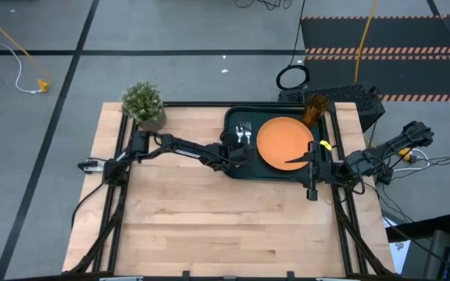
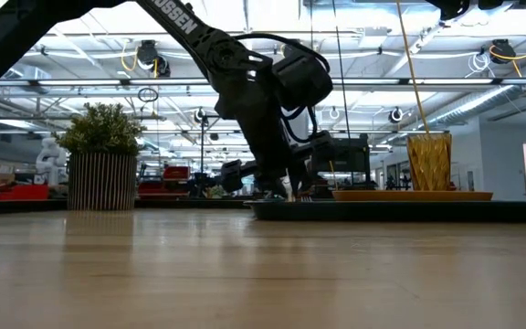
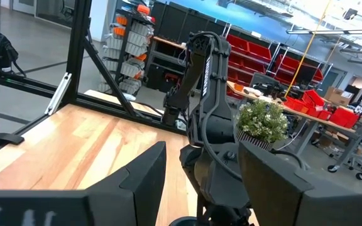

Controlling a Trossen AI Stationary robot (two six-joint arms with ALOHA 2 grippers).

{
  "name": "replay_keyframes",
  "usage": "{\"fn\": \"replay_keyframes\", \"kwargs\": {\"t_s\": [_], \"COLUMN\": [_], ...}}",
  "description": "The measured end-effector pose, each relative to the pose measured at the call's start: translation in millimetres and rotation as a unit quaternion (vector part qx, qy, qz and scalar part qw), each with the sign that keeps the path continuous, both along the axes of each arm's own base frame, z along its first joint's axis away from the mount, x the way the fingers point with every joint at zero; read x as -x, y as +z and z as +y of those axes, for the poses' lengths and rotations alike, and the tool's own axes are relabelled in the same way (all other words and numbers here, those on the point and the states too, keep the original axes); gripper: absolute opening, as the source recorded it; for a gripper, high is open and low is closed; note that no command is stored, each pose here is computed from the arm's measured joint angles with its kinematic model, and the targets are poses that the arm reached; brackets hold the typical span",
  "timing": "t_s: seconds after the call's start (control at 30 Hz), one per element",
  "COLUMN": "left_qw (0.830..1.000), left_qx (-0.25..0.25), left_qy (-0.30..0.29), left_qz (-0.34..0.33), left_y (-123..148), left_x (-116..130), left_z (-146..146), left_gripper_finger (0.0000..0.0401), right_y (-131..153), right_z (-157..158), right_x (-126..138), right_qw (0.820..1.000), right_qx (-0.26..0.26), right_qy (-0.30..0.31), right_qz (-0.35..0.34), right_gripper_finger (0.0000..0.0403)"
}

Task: Pick and place plate/cup/fork/spoon on tray
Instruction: Put the spoon on the tray

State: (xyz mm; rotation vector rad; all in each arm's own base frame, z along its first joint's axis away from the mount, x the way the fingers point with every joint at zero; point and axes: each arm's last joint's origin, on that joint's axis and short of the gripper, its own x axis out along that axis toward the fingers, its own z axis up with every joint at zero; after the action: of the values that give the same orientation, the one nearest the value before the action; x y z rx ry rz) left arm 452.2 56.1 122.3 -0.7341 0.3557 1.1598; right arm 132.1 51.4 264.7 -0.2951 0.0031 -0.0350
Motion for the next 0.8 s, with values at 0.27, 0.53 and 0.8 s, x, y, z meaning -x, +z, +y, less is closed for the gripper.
{"fn": "replay_keyframes", "kwargs": {"t_s": [0.27, 0.53, 0.8], "left_qw": [1.0, 0.999, 0.999], "left_qx": [0.014, 0.02, 0.013], "left_qy": [0.017, 0.029, 0.031], "left_qz": [0.008, 0.005, 0.009], "left_y": [-2.7, -3.4, -3.3], "left_x": [4.1, 5.5, 6.0], "left_z": [1.4, 4.1, 6.9], "left_gripper_finger": [0.0052, 0.0089, 0.0098], "right_y": [-0.1, 0.0, 0.0], "right_z": [0.0, 0.0, 0.0], "right_x": [0.0, 0.0, 0.0], "right_qw": [1.0, 1.0, 1.0], "right_qx": [0.0, 0.0, 0.0], "right_qy": [0.0, 0.0, 0.0], "right_qz": [0.0, 0.0, 0.0], "right_gripper_finger": [0.0192, 0.0192, 0.0192]}}
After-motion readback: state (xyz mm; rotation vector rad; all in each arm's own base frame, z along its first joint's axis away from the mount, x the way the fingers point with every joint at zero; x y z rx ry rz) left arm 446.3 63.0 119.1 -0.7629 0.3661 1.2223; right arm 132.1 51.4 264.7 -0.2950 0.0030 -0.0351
